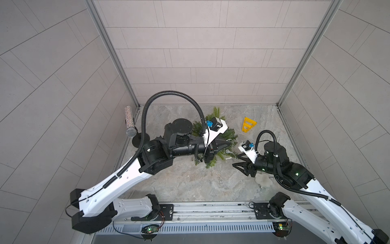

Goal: Remove string lights from the small christmas tree
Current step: Remove the light string from the Christmas tree.

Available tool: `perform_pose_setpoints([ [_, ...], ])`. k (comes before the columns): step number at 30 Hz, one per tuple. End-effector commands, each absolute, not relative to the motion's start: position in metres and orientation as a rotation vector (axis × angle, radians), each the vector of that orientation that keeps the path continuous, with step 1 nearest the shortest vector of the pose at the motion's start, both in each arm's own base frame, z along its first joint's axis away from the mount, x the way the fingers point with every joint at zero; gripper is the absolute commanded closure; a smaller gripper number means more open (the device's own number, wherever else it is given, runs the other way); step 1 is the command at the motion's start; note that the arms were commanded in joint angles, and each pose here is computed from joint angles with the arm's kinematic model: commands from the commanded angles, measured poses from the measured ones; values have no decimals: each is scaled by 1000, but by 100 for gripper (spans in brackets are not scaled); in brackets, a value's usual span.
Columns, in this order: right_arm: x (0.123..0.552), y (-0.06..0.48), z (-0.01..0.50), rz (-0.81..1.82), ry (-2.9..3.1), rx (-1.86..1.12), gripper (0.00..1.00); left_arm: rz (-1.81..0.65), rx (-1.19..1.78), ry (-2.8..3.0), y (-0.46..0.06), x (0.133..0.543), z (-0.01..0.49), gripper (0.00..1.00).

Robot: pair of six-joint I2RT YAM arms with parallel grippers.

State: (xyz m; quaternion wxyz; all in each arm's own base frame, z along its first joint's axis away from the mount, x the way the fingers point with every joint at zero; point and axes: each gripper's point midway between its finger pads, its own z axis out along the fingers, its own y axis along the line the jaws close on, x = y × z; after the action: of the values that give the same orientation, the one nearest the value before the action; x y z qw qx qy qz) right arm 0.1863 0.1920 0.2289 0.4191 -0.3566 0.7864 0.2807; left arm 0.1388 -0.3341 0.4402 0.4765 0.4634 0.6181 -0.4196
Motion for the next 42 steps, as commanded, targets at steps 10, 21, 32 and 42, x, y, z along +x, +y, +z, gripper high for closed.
perform_pose_setpoints([
  [10,237,164,256,365,1881,-731,99,-1071,1123,1446,-336,133,462,100],
  [21,243,146,283,261,1866,-650,100,-1087,1129,1445,-339,132,461,100],
  [32,257,121,273,87,1951,-569,100,-1134,1126,1450,-350,134,459,100],
  [42,221,75,244,3,2135,-394,100,-1144,1137,1455,-353,133,457,100],
])
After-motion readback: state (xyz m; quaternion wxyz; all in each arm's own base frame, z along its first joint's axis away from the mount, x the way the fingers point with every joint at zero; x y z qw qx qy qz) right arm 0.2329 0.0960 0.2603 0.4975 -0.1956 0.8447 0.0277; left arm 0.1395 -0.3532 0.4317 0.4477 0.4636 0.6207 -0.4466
